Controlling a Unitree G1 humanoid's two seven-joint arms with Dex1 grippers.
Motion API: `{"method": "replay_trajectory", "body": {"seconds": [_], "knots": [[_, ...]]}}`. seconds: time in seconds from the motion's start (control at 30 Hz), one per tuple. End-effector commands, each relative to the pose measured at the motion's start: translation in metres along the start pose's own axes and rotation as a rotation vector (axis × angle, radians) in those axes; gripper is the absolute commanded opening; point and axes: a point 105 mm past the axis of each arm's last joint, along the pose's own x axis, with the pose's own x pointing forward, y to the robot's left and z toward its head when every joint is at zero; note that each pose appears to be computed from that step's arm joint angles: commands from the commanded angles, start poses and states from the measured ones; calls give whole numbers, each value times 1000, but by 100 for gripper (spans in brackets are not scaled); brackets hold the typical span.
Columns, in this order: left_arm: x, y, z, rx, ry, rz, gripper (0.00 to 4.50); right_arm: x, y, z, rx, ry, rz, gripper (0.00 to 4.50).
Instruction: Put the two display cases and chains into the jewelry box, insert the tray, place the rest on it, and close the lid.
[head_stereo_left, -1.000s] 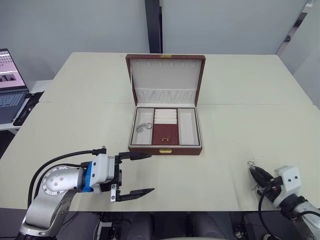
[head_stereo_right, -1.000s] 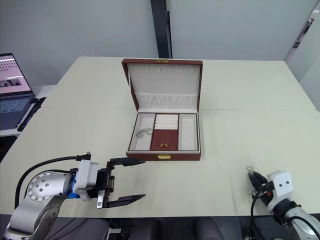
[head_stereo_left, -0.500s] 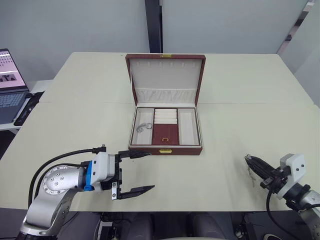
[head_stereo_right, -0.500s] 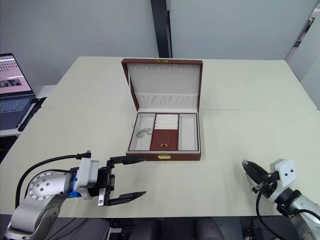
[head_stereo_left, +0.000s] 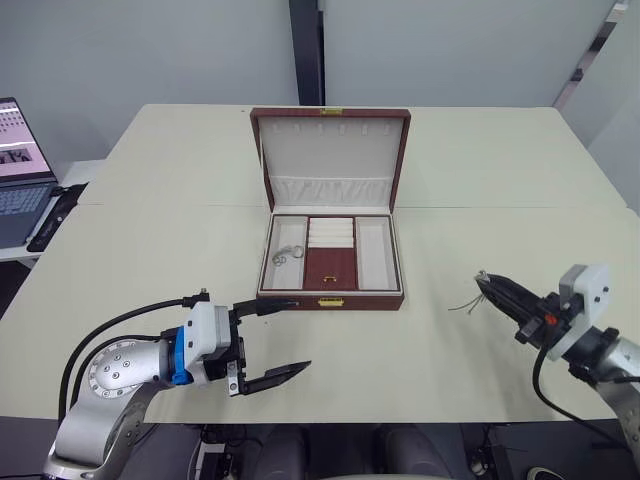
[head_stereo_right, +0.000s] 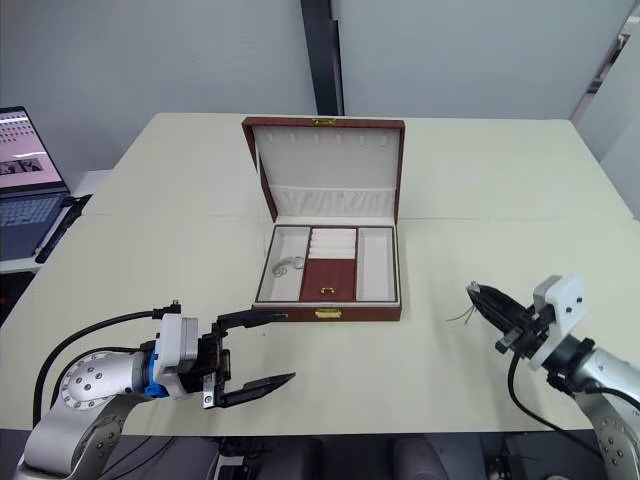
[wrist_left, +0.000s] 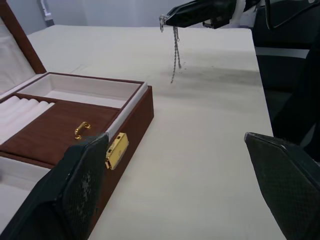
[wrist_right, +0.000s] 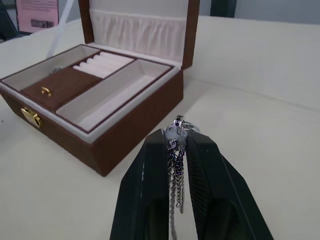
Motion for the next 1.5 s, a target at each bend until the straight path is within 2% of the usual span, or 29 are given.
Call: {"method": "replay_trajectory", "body": {"seconds": [0.03,0.33,0.7,1.03,1.5], "knots": [[-6,2,7,26,-22,69,450,15,4,18,-18,-40,63,27],[-17,4,3,-10,-30,247,450,51,7,51,-49,-93,213,27],[-24,-1,4,-46,-44,402,450,98,18,67,-46,-133,347,27],[-19,-5,9,-54,-49,441,450,121,33,65,-30,-134,419,27],[-13,-6,13,-72,-45,447,450,123,32,27,18,-62,416,27]]}}
